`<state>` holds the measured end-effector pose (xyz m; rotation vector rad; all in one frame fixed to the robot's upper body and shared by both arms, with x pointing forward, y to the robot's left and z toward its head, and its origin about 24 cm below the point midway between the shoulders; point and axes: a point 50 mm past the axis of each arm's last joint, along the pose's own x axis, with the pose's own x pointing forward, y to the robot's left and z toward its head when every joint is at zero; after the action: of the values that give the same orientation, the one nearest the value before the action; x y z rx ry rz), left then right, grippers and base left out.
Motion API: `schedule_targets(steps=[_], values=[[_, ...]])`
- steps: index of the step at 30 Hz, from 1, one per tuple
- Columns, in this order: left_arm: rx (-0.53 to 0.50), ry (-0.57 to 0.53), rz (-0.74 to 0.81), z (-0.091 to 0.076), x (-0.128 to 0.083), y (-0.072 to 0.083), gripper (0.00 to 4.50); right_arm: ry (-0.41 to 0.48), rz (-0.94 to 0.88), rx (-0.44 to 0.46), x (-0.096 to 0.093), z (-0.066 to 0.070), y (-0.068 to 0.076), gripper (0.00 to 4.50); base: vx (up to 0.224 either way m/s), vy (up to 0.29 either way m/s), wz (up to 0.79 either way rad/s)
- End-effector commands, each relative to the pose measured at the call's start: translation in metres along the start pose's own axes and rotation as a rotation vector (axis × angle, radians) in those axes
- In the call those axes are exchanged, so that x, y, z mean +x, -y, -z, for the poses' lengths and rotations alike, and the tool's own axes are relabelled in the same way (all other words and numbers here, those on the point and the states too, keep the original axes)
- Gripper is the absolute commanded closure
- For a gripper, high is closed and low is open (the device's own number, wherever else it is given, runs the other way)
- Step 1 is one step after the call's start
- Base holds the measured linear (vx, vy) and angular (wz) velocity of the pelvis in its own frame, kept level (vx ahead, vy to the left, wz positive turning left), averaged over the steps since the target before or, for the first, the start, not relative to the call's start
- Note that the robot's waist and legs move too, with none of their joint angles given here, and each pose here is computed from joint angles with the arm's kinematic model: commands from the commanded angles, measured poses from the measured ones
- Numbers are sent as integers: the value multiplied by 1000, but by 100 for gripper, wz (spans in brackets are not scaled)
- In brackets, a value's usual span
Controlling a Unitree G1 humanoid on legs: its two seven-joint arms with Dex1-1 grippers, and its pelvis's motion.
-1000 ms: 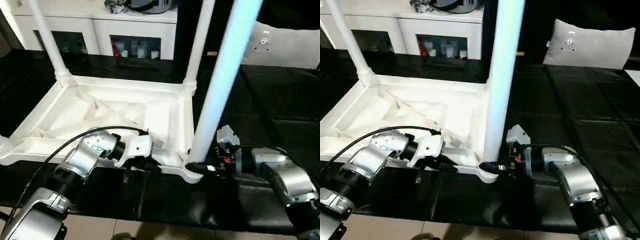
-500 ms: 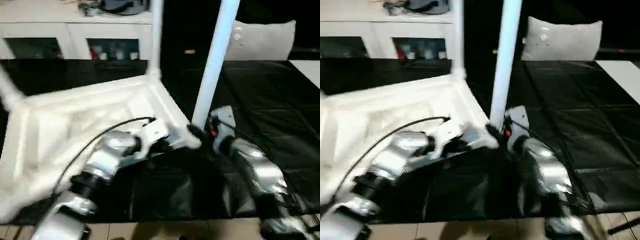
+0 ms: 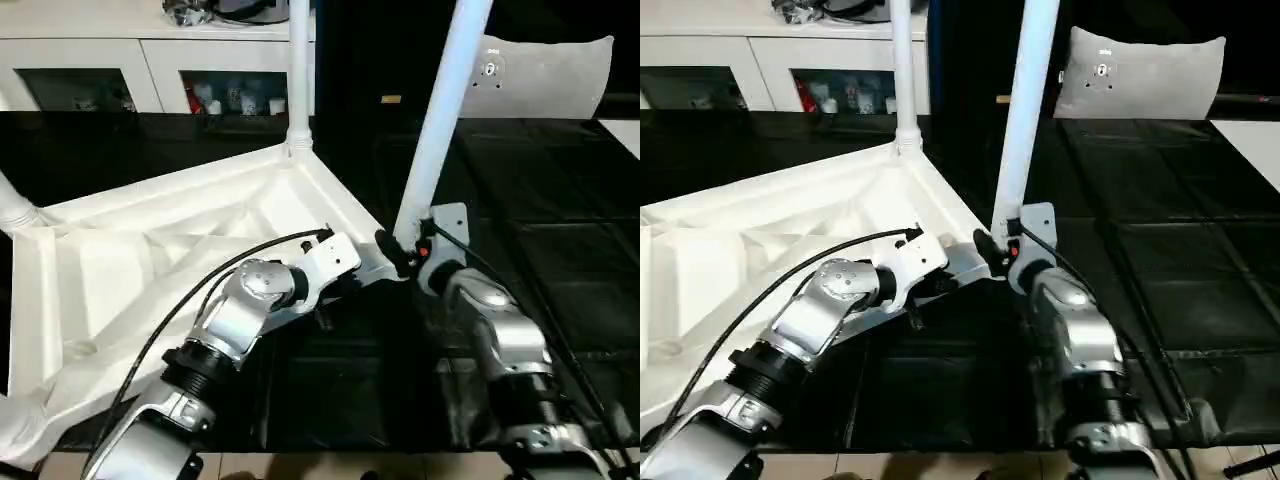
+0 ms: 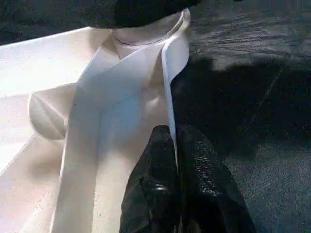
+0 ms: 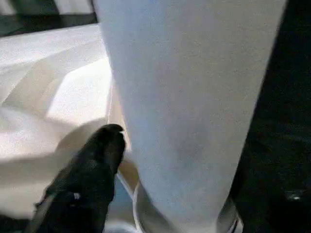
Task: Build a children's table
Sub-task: Rotate leg to tighten
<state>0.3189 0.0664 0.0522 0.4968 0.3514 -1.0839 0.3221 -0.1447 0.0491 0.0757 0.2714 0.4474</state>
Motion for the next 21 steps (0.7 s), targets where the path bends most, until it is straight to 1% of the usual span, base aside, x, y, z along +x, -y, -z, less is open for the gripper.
schedule_targets(steps=[1,2,5,6,7,8,9,10,12,15,16,18,20,21], values=[[51,0,21,-1,-3,-3,450,-6,-52,4,-5,2,-1,86,0,0,0],[57,-26,18,6,-8,-8,450,-6,-109,-21,-12,2,2,74,0,0,0],[64,-35,21,9,-11,-10,450,-2,-128,-35,-16,1,5,53,0,0,0],[73,-45,26,13,-14,-13,450,-2,-161,-63,-21,0,8,42,0,0,0],[92,-55,45,16,-18,-15,450,-13,-207,-122,-28,-2,12,23,0,0,0],[106,-62,67,19,-20,-16,450,-38,-239,-162,-33,-2,16,23,0,0,0],[123,-73,93,22,-23,-16,450,-79,-283,-186,-40,-1,20,17,0,0,0],[130,-78,104,23,-24,-16,450,-97,-307,-190,-42,-1,21,3,0,0,0],[170,-77,155,26,-27,-15,450,-110,-369,-233,-49,-4,24,3,0,0,0],[203,-77,249,31,-32,-10,450,-97,-400,-262,-54,-12,32,3,0,0,0],[203,-77,249,31,-32,-10,450,-97,-400,-262,-54,-12,32,3,0,0,0],[233,-78,339,33,-37,-6,450,-131,-501,-296,-60,-16,33,3,0,0,0],[246,-73,375,34,-39,-4,450,-146,-537,-310,-62,-17,33,3,0,0,0],[259,-50,431,32,-41,0,450,-160,-604,-321,-64,-18,31,3,0,0,0]])
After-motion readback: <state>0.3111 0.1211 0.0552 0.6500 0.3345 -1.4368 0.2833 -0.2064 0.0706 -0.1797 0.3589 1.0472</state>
